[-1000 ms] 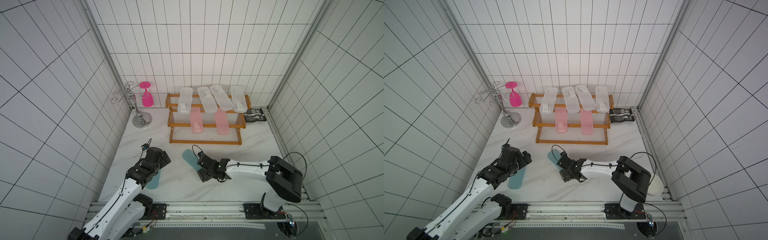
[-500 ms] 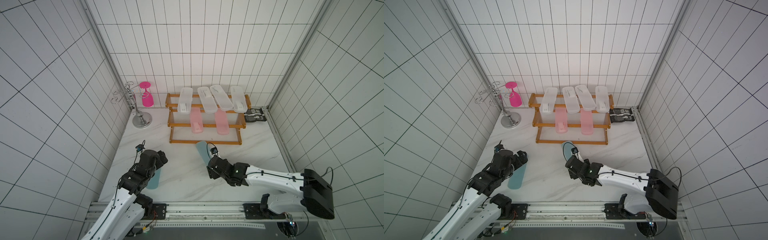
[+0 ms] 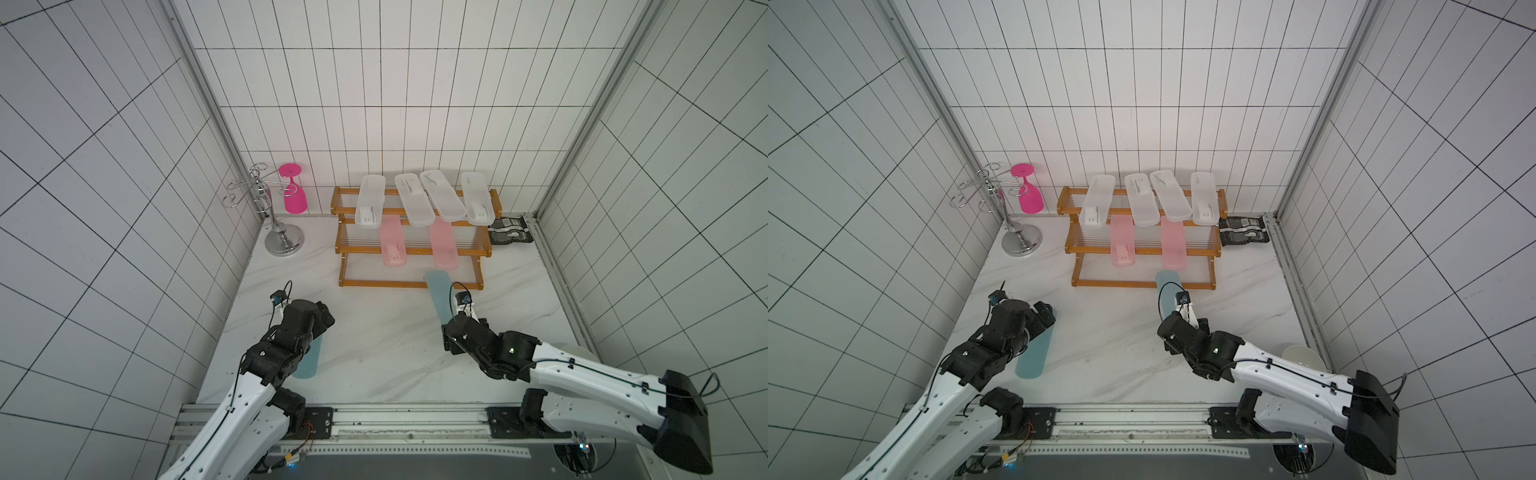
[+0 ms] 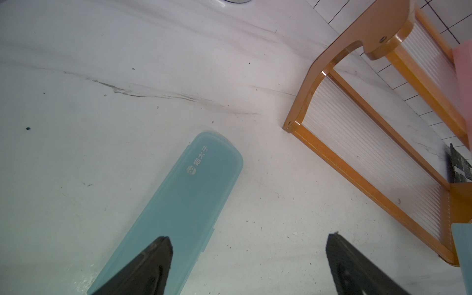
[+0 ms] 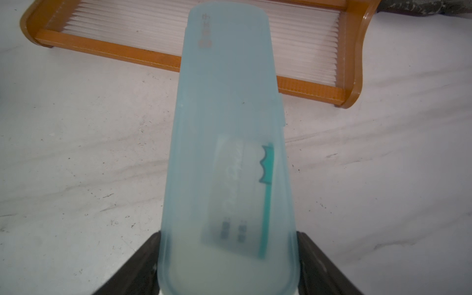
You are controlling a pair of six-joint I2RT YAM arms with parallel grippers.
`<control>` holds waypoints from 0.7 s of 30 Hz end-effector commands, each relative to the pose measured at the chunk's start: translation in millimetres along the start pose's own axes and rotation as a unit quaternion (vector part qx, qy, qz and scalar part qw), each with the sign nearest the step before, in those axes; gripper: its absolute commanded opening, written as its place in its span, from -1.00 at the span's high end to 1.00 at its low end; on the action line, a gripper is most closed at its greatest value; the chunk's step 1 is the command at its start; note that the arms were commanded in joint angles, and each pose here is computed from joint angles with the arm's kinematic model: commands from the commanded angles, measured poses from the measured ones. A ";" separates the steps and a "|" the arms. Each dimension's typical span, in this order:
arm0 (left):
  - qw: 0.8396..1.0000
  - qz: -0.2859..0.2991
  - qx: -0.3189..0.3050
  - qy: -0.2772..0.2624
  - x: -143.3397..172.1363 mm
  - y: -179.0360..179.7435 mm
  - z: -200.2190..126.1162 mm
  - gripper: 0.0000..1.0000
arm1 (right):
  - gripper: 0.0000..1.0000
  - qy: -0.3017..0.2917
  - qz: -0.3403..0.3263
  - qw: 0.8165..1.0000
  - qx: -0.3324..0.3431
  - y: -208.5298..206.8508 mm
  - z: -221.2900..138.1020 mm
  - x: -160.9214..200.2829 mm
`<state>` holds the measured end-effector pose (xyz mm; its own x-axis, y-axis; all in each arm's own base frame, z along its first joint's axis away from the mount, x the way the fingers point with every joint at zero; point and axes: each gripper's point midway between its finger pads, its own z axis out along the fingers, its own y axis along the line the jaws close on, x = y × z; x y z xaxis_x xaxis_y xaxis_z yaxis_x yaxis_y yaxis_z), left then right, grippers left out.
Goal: Place the pencil cases on the shelf according to color
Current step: Pick up the pencil case from the center of the board, then place the pencil case on the shelf.
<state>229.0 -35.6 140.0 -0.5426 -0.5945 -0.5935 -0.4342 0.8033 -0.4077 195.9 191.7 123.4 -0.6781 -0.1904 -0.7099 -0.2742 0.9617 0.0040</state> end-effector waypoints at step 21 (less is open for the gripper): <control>0.998 -0.007 -0.066 0.002 11.3 21.1 37.5 -0.97 | -0.02 -0.048 0.067 0.997 0.010 -6.4 72.1 -48.1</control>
<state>236.2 -27.9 98.1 -0.5604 -0.6039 -0.5668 -0.5265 0.7880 -0.3191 266.2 202.9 101.1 -0.6733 -0.0740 -0.7357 -0.1732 0.9831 0.0597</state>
